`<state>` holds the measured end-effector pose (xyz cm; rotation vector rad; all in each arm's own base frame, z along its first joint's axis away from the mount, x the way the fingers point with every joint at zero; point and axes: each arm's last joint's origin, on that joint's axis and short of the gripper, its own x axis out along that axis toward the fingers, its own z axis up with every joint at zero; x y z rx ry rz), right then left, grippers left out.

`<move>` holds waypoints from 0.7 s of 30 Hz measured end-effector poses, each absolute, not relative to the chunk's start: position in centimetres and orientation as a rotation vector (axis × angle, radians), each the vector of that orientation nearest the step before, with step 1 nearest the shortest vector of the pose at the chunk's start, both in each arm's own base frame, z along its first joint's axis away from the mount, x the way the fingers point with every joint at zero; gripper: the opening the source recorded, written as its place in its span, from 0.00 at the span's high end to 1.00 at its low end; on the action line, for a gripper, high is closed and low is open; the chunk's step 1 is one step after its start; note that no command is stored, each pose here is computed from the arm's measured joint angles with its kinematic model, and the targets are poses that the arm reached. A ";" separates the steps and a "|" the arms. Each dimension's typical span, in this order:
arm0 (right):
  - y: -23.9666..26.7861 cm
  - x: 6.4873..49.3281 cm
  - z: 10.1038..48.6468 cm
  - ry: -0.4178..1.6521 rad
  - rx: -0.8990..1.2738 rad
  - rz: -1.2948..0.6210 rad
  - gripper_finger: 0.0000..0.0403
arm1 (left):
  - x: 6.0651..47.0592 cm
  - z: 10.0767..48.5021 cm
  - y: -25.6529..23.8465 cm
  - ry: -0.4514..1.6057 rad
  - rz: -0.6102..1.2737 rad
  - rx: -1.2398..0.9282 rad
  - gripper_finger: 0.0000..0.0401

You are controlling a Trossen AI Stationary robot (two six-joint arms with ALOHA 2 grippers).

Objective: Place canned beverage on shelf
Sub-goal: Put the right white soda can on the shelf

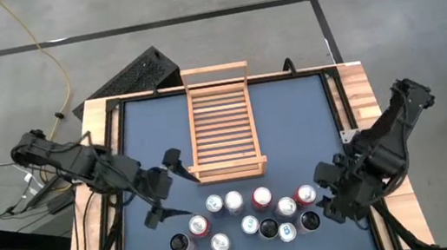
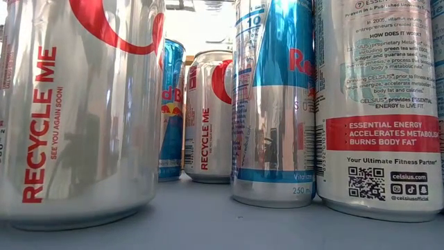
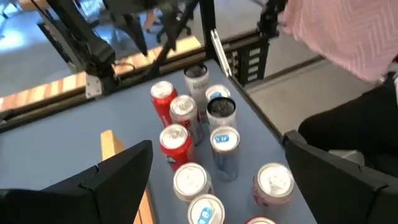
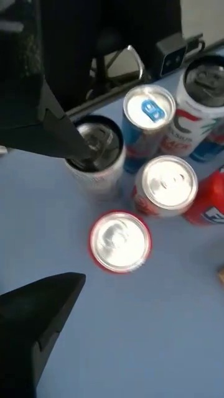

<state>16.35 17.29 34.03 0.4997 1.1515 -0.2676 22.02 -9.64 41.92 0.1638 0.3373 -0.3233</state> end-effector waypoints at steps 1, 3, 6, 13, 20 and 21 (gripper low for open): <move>17.7 16.0 34.0 1.141 0.507 -0.270 0.28 | 21.7 42.2 -9.5 0.324 -0.320 0.159 0.11; 18.8 15.4 33.7 1.105 0.499 -0.279 0.28 | 21.0 42.7 -9.1 0.306 -0.301 0.154 0.11; 20.4 13.5 33.1 1.060 0.482 -0.320 0.28 | 20.3 43.2 -8.7 0.280 -0.264 0.151 0.11; 23.9 11.7 30.0 1.015 0.526 -0.510 0.28 | 19.6 43.7 -8.3 0.256 -0.235 0.149 0.11; 26.7 13.5 26.1 1.071 0.516 -0.594 0.28 | 19.6 43.6 -8.3 0.256 -0.238 0.150 0.11; 27.1 13.7 25.5 1.066 0.521 -0.606 0.28 | 19.6 43.6 -8.3 0.256 -0.238 0.151 0.11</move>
